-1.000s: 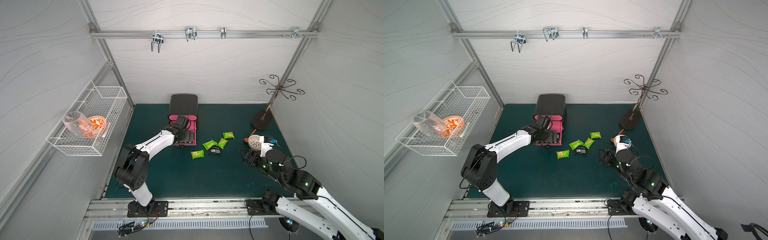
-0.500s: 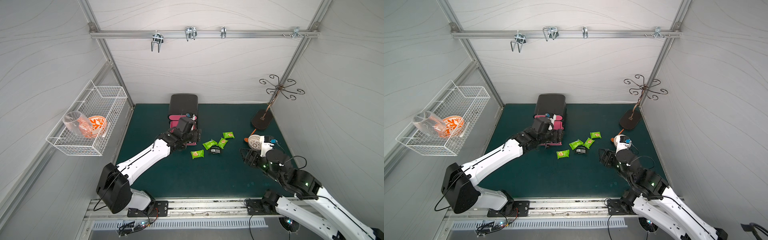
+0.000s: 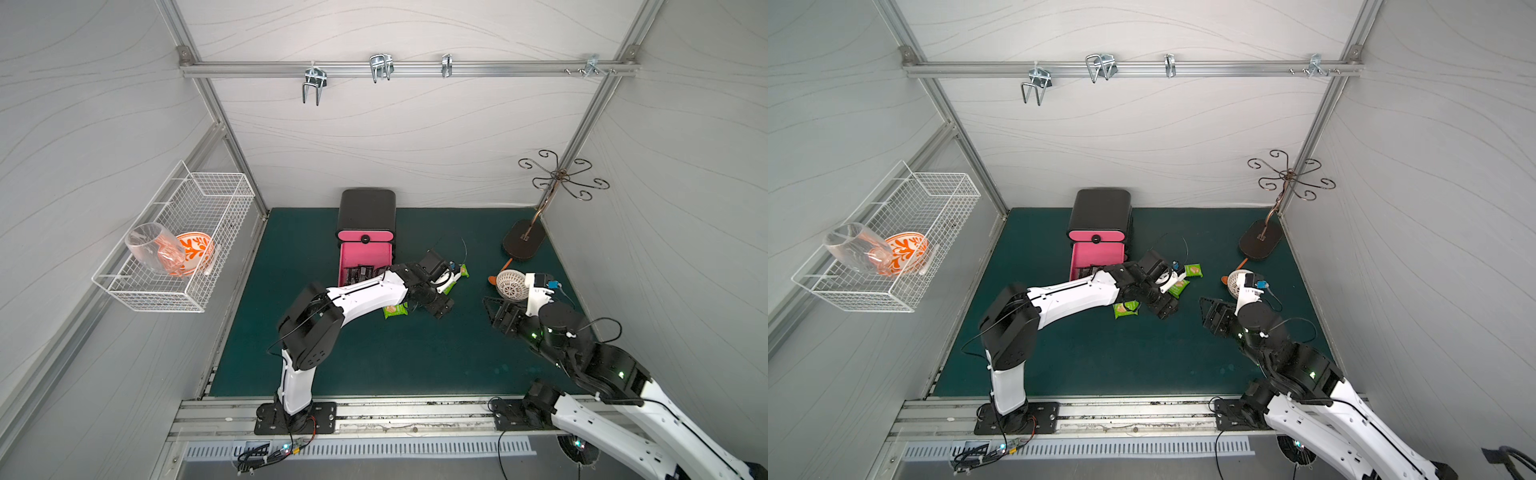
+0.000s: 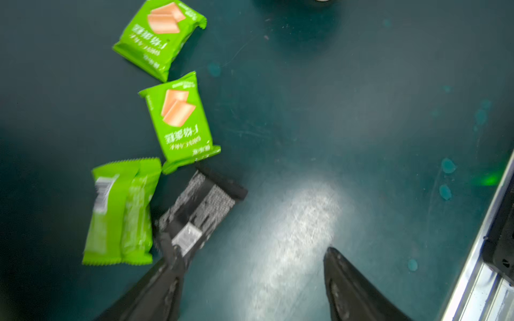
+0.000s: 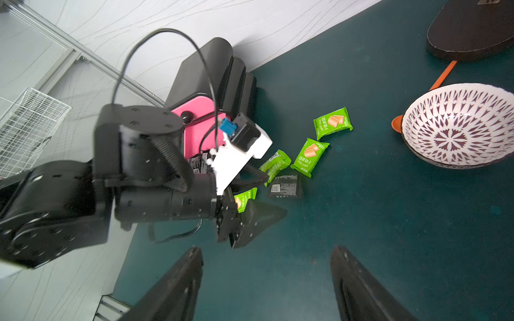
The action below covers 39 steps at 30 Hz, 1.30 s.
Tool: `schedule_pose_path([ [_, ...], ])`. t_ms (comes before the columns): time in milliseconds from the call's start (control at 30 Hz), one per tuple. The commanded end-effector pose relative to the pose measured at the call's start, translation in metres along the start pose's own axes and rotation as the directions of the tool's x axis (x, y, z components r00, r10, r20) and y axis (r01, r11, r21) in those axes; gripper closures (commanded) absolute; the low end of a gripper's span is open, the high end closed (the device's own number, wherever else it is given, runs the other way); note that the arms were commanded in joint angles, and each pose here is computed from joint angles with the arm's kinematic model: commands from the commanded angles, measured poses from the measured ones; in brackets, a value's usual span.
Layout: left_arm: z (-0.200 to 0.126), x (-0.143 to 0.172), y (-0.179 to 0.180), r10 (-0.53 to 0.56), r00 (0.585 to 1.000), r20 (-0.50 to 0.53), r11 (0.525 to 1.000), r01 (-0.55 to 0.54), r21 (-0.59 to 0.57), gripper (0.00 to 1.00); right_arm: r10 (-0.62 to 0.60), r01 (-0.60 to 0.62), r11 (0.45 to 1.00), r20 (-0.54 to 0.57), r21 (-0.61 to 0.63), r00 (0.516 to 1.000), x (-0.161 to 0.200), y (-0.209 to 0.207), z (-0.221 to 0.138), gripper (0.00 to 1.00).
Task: Place the cookies into the drawer by color
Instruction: Pick up the cookie at the center of the board.
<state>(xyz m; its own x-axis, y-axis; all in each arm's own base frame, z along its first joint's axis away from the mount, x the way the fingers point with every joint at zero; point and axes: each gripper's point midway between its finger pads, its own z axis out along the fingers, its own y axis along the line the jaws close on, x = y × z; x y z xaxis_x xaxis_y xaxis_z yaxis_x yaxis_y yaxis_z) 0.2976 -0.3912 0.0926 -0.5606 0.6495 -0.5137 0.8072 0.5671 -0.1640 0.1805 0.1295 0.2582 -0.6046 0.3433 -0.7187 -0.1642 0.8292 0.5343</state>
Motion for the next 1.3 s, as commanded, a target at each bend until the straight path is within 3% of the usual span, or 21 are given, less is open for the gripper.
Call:
schedule_pose_path([
  [0,0.005,-0.016,0.002,0.028,1.0,-0.004,0.992,-0.028,0.12,0.2,-0.007,0.007,1.0,0.015,0.031,1.0,-0.002,-0.008,-0.004,0.23],
  [100,0.019,-0.013,0.007,0.013,0.999,-0.045,0.987,-0.005,0.159,0.2,-0.01,0.009,0.999,0.016,0.039,1.0,-0.002,-0.009,-0.004,0.23],
  [467,0.046,0.024,0.036,-0.041,0.992,-0.119,0.995,0.052,0.09,0.16,-0.007,0.007,0.999,0.009,0.034,1.0,-0.002,-0.006,-0.001,0.23],
  [667,0.043,0.043,0.022,-0.055,0.99,-0.128,0.987,0.073,0.14,0.18,-0.002,0.002,1.0,0.0,0.03,1.0,0.0,-0.005,0.002,0.23],
  [867,0.051,0.06,0.038,-0.106,0.981,-0.16,0.994,0.107,0.001,0.23,0.005,-0.005,1.0,-0.012,0.021,1.0,0.003,-0.003,0.004,0.23],
  [1033,0.059,0.082,0.051,-0.02,0.966,-0.258,0.981,-0.03,-0.189,0.31,0.002,-0.001,1.0,-0.013,0.023,1.0,0.002,-0.003,0.002,0.23],
  [1133,0.06,0.09,0.055,-0.007,0.957,-0.289,0.971,-0.062,-0.23,0.37,0.005,-0.004,0.999,-0.008,0.032,1.0,0.003,-0.007,0.0,0.23],
  [1267,0.055,0.087,0.06,-0.026,0.965,-0.26,0.96,-0.048,-0.277,0.65,0.018,-0.018,0.999,-0.004,0.027,1.0,0.005,-0.009,0.001,0.23],
])
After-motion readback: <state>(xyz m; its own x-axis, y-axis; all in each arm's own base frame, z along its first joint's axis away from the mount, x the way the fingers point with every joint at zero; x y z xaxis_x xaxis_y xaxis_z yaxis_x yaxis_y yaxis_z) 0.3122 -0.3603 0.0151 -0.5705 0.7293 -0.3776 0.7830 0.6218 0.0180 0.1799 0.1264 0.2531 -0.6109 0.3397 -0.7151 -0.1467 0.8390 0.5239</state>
